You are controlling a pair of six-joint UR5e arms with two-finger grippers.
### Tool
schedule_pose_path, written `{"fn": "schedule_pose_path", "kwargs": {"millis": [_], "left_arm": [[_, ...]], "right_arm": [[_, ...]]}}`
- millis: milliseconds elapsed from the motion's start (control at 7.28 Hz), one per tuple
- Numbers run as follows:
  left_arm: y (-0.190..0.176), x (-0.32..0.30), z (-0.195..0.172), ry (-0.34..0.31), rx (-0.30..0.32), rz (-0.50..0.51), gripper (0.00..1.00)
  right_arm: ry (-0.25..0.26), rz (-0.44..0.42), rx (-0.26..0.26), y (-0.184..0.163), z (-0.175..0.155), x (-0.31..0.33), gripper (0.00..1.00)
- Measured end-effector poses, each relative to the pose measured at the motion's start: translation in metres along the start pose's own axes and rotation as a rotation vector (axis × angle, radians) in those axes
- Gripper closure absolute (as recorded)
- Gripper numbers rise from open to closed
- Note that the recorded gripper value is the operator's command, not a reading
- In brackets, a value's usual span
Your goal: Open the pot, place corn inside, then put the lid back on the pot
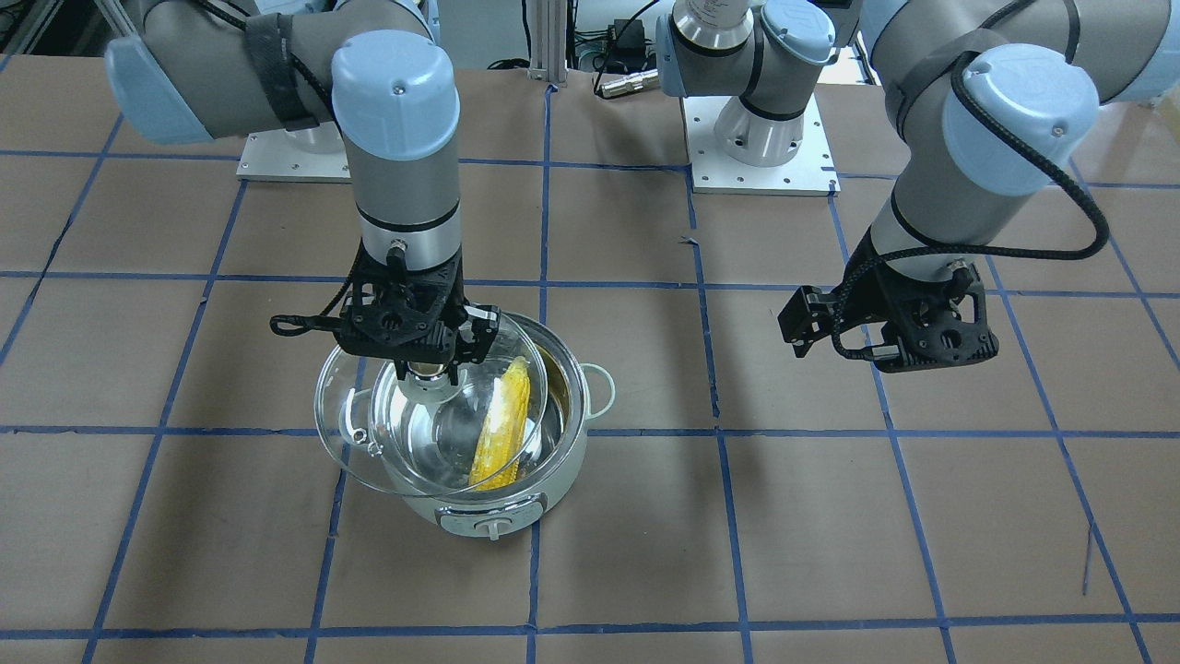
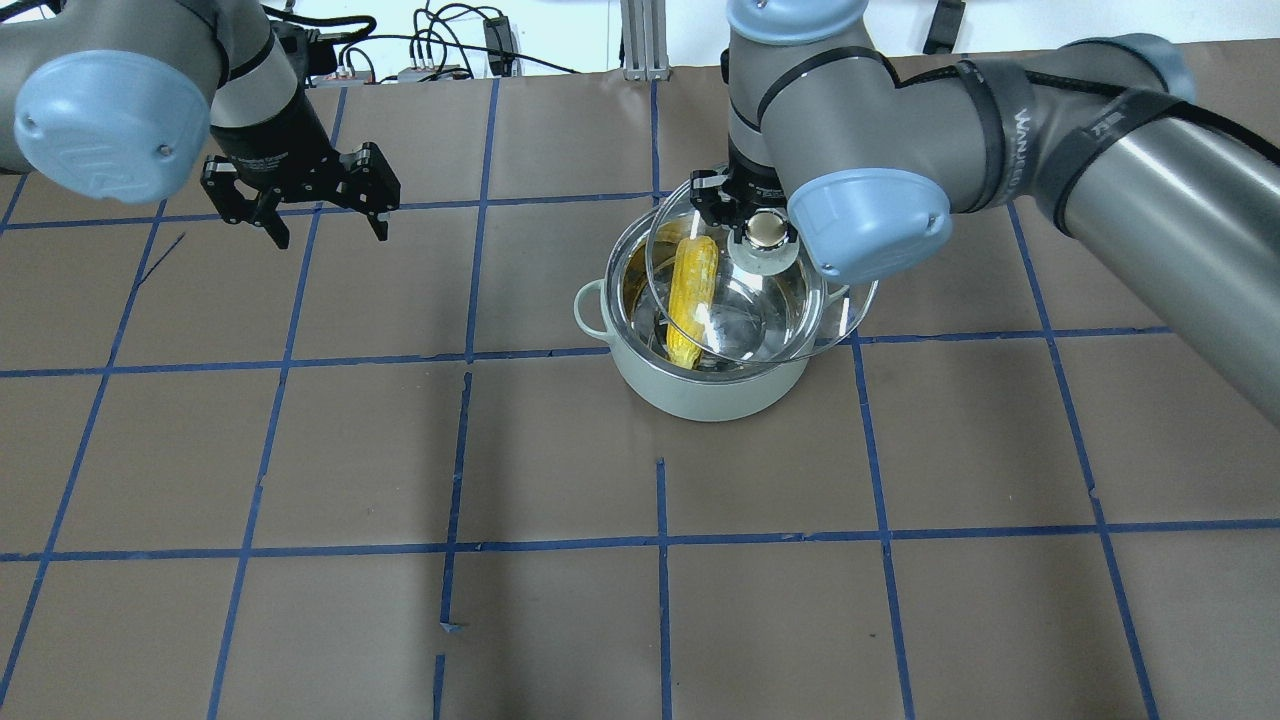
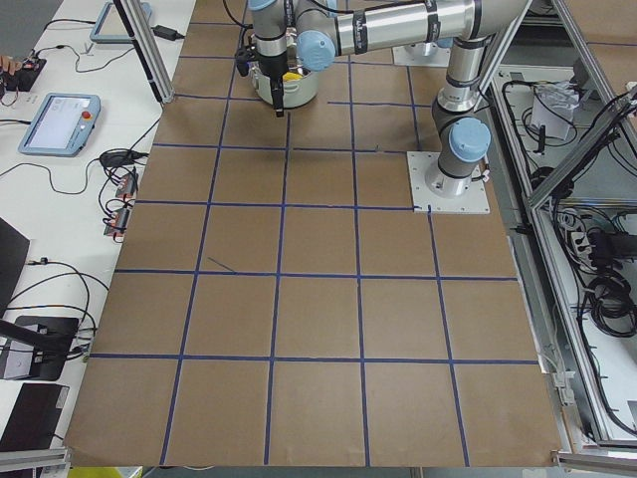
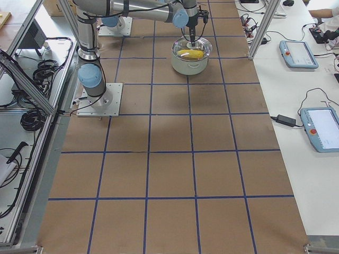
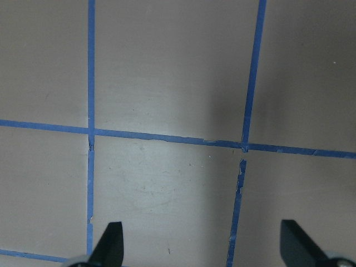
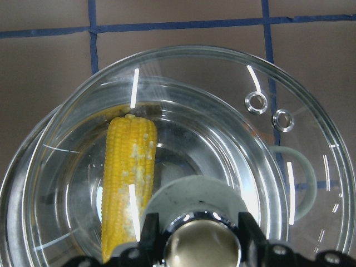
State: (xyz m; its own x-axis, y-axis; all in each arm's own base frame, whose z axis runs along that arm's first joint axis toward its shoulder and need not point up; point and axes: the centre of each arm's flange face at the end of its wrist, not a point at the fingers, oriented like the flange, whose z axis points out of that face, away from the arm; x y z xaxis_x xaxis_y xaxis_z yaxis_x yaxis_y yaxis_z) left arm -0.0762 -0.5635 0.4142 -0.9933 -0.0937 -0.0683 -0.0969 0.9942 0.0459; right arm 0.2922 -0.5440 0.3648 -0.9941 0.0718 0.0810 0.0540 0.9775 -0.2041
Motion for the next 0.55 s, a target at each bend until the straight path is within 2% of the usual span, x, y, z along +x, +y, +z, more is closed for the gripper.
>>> {"fn": "schedule_pose_path", "kwargs": {"millis": [550], "left_arm": [[0.0084, -0.0008, 0.0155, 0.003, -0.025, 0.003, 0.0]], "right_arm": [[0.002, 0.004, -0.008, 0.0003, 0.0123, -0.0069, 0.75]]}}
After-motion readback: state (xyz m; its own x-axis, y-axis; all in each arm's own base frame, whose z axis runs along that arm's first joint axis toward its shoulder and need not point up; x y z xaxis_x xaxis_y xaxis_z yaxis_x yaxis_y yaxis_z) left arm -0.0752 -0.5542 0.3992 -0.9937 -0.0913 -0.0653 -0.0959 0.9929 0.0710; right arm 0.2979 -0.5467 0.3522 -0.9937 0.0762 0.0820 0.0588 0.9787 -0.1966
